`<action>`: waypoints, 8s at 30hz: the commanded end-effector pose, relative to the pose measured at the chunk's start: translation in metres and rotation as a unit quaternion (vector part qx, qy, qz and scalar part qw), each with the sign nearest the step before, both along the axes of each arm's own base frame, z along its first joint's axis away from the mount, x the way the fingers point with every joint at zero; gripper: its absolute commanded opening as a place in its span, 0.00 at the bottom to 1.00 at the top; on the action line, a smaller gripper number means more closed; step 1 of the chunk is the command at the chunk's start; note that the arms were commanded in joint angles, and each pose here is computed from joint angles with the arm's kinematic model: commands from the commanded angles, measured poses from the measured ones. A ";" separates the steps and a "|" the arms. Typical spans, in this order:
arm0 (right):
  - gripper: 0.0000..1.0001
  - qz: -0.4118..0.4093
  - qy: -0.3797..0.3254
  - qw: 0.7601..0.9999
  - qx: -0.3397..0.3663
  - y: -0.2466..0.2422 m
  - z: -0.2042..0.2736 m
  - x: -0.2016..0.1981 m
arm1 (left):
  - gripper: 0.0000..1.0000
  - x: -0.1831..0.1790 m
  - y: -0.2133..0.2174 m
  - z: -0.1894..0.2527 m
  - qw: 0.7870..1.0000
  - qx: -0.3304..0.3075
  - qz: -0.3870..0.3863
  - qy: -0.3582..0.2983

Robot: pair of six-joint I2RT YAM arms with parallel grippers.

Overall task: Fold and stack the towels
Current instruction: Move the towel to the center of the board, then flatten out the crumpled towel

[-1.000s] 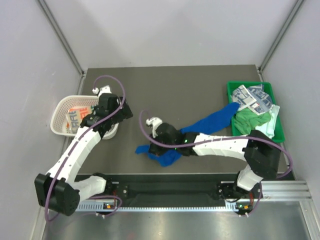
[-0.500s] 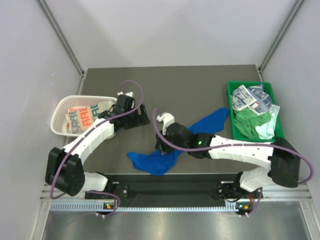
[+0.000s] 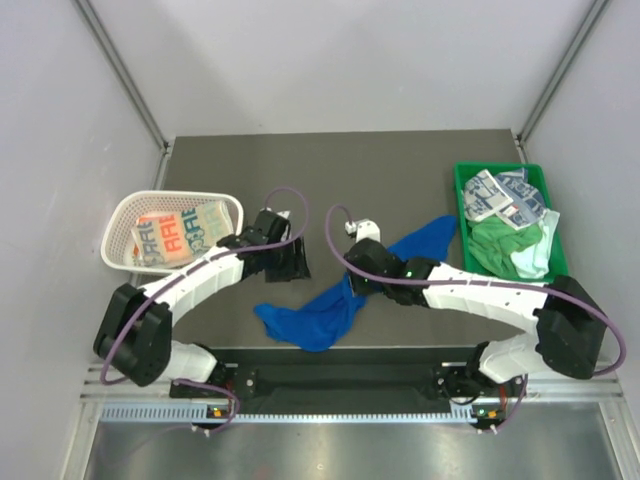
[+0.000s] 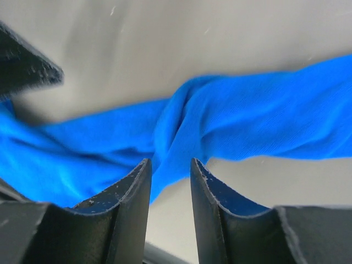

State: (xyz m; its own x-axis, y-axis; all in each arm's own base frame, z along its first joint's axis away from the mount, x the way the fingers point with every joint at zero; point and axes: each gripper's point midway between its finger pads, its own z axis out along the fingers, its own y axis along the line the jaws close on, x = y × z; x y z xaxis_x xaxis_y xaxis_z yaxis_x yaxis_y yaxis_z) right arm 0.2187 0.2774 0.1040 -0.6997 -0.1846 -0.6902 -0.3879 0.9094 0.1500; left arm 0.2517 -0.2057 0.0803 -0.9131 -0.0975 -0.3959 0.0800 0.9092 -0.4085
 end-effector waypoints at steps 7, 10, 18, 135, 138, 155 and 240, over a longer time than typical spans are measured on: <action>0.35 0.163 -0.023 0.986 0.013 0.069 0.007 -0.091 | 0.68 -0.012 0.079 0.019 0.978 0.098 0.175 -0.053; 0.34 0.213 -0.022 0.977 -0.008 0.085 -0.004 -0.112 | 0.71 -0.017 0.108 0.023 0.959 0.137 0.243 -0.054; 0.38 0.321 -0.013 0.947 -0.021 0.129 -0.024 -0.148 | 0.76 -0.036 0.118 0.019 0.948 0.127 0.290 -0.024; 0.39 -0.107 -0.067 0.991 -0.048 -0.065 0.027 0.103 | 0.00 -0.014 0.069 -0.079 0.967 0.107 0.223 0.055; 0.41 -0.072 -0.098 0.992 -0.046 -0.038 0.047 0.106 | 0.00 -0.017 0.079 -0.073 0.966 0.120 0.224 0.040; 0.35 0.110 -0.017 0.993 -0.036 0.092 -0.025 0.066 | 0.00 -0.014 0.080 -0.058 0.971 0.109 0.215 0.012; 0.09 -0.024 -0.096 0.995 -0.003 -0.012 0.088 0.122 | 0.00 0.061 0.087 0.081 0.955 0.143 0.204 -0.162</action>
State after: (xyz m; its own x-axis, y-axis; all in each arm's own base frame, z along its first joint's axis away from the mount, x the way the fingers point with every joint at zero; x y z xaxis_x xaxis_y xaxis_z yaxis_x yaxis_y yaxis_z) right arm 0.3350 0.2759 0.1494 -0.6176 -0.1807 -0.7655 -0.3601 0.9302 0.0710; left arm 0.3084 -0.1397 0.1379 -0.6932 -0.3080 -0.6516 -0.2037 0.9510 -0.2328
